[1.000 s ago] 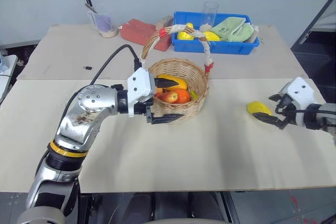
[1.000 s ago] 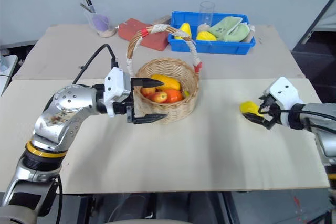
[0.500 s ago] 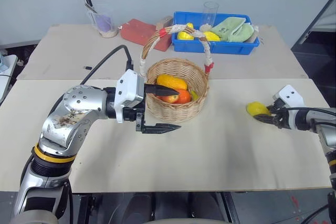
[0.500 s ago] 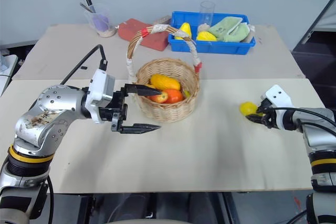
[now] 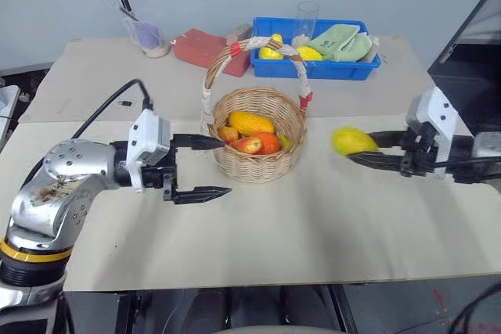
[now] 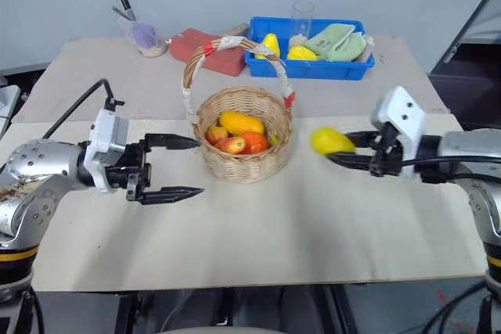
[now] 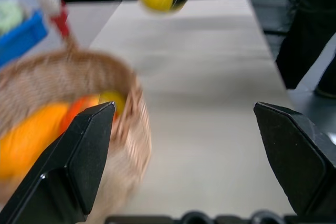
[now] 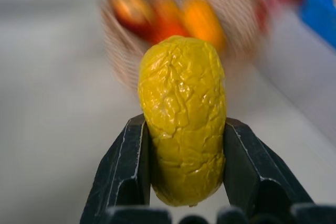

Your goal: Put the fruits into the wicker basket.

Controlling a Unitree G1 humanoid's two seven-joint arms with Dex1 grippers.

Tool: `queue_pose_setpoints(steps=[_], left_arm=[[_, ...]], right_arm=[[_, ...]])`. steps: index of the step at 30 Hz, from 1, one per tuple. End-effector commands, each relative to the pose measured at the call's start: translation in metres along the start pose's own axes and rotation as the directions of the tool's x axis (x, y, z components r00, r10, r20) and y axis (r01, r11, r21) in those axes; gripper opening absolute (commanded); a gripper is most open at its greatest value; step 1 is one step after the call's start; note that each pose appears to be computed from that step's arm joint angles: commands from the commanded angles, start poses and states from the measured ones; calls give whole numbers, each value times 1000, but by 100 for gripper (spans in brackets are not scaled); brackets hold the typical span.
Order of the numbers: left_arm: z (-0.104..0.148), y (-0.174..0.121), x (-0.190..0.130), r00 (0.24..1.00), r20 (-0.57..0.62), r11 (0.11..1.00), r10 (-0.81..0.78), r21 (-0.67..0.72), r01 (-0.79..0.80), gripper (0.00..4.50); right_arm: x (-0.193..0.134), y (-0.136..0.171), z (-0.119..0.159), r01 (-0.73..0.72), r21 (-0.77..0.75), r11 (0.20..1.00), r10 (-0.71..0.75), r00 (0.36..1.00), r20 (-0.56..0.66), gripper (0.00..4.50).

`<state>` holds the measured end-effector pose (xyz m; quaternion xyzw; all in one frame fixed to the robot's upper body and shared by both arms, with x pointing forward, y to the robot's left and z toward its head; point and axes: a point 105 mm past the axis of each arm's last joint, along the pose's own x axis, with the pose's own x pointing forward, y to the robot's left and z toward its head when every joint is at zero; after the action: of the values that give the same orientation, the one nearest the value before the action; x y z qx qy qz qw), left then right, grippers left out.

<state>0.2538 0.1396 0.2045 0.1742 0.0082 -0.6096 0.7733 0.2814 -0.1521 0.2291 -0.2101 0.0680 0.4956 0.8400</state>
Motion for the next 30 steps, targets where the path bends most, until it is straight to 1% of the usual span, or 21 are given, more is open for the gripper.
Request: queue_pose_setpoints(steps=[1, 3, 6, 9, 11, 16, 17, 18, 20, 23, 25, 28, 30], left_arm=[[13, 0, -7, 999, 7, 997, 38, 60, -39, 450], [14, 0, -8, 998, 12, 997, 55, 51, -56, 450], [14, 0, -11, 997, 15, 996, 78, 47, -78, 450], [17, -2, -10, 995, 28, 995, 91, 43, -92, 450], [19, -3, -10, 995, 33, 994, 96, 43, -98, 450], [22, -3, -8, 993, 52, 993, 110, 33, -112, 450], [22, -3, -8, 992, 54, 993, 111, 32, -113, 450], [22, -3, -7, 992, 55, 993, 112, 32, -114, 450], [24, -2, -6, 991, 64, 993, 114, 29, -116, 450], [28, -1, -5, 990, 85, 993, 109, 31, -112, 450], [31, -1, -4, 990, 99, 994, 101, 32, -105, 450], [35, -3, -4, 989, 115, 995, 89, 28, -93, 450], [36, -3, -4, 990, 117, 996, 84, 25, -88, 450]], right_arm=[[23, 1, 23, 7, -12, 1000, -7, 998, 59, 145], [41, -2, 32, 0, 2, 1000, 0, 995, 102, 145], [67, -4, 37, -16, -2, 1000, 16, 992, 123, 145], [90, -16, 36, 42, -7, 999, -41, 991, 124, 145], [97, -23, 35, 89, -14, 996, -86, 988, 128, 251], [92, -26, 39, 111, -19, 994, -107, 983, 149, 421], [90, -26, 39, 111, -20, 994, -106, 983, 149, 448], [88, -24, 38, 107, -20, 994, -103, 983, 149, 448], [75, -15, 38, 60, -38, 997, -54, 987, 151, 448], [48, 1, 31, -16, -64, 998, 25, 989, 146, 448], [37, 2, 24, -16, -73, 997, 26, 990, 139, 448], [22, -29, 13, 182, -34, 983, -174, 973, 152, 448], [19, -42, 9, 259, -19, 966, -253, 954, 160, 448]])
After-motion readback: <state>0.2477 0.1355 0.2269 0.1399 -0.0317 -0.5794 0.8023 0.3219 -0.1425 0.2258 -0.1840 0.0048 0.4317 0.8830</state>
